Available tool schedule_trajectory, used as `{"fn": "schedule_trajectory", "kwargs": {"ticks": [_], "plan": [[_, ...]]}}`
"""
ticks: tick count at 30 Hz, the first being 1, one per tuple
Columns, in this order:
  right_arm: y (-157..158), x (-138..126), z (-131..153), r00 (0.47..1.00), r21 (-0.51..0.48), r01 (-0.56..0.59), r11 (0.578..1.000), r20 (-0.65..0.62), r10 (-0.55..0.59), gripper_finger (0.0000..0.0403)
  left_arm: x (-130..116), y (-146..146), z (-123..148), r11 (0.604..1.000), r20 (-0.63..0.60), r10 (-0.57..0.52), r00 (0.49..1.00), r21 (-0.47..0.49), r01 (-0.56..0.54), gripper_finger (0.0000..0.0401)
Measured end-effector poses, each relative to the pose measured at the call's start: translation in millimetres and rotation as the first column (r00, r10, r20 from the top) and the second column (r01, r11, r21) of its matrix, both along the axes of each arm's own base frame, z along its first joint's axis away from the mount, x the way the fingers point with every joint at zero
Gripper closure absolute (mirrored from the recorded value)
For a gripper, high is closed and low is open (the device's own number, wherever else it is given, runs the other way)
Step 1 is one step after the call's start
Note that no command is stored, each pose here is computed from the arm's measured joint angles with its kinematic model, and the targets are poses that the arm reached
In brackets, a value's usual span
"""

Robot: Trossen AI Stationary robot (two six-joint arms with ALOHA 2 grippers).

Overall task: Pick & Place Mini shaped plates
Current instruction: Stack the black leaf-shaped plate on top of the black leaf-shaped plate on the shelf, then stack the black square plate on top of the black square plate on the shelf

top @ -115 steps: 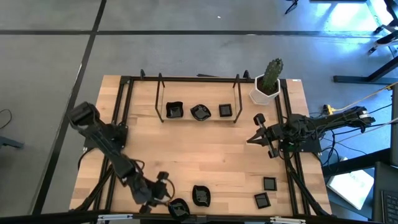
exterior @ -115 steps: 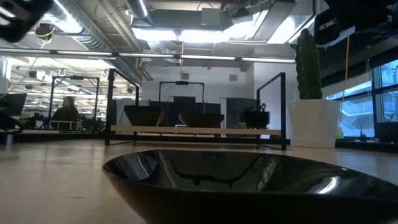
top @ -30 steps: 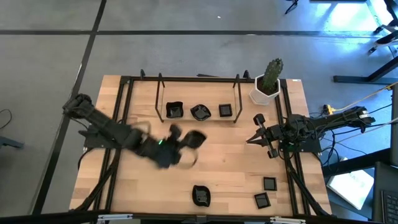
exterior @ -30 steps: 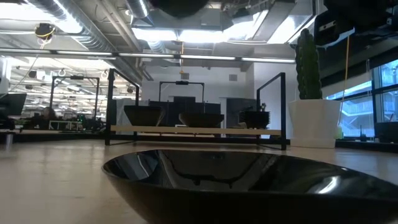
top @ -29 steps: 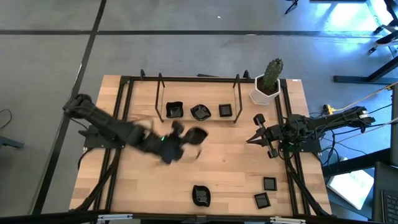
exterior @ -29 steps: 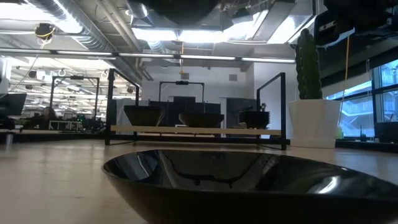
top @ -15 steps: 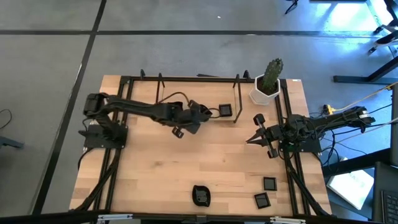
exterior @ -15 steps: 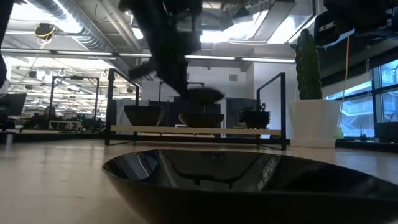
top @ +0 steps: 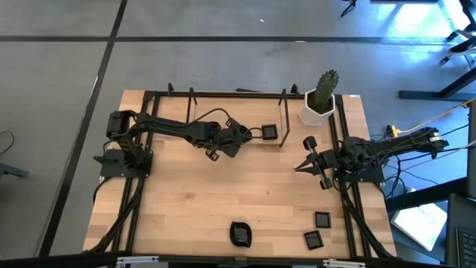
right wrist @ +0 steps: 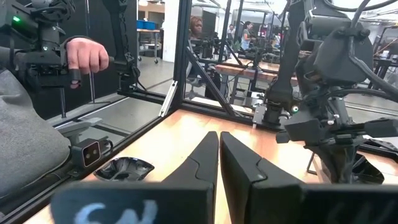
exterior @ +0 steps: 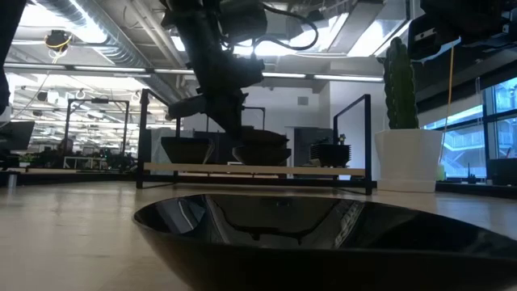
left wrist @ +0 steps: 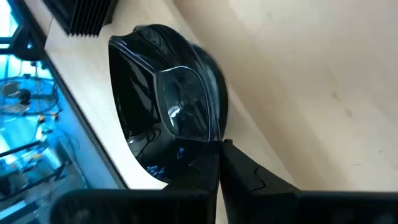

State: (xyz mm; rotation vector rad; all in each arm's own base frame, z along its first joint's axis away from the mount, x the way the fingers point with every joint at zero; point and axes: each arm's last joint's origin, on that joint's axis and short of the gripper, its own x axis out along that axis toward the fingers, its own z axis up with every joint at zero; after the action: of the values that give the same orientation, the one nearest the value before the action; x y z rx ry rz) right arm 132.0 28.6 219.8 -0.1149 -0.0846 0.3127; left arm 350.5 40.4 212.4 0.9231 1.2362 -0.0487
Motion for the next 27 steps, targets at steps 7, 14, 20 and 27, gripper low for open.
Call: {"fn": "schedule_trajectory", "kwargs": {"ticks": [7,14,20,27], "plan": [[0.0,0.0,0.0,1.000,0.000,0.000,1.000,0.000,0.000,0.0384,0.6,0.5,0.5,1.000,0.015,0.021,1.000,0.010,-0.021,0.0393],[0.0,0.0,0.0,1.000,-0.008,0.001,1.000,0.003,-0.001,0.0384,0.0,5.4,0.6,0.995,0.050,0.103,0.993,-0.016,-0.103,0.0364],[0.0,0.0,0.0,1.000,-0.013,0.001,1.000,0.004,-0.001,0.0384,0.4,7.7,1.1,0.985,0.089,0.170,0.981,-0.050,-0.166,0.0315],[0.0,0.0,0.0,1.000,-0.013,0.001,1.000,0.004,-0.001,0.0384,-0.2,-5.3,5.1,0.987,0.100,0.160,0.982,-0.021,-0.158,0.0272]]}}
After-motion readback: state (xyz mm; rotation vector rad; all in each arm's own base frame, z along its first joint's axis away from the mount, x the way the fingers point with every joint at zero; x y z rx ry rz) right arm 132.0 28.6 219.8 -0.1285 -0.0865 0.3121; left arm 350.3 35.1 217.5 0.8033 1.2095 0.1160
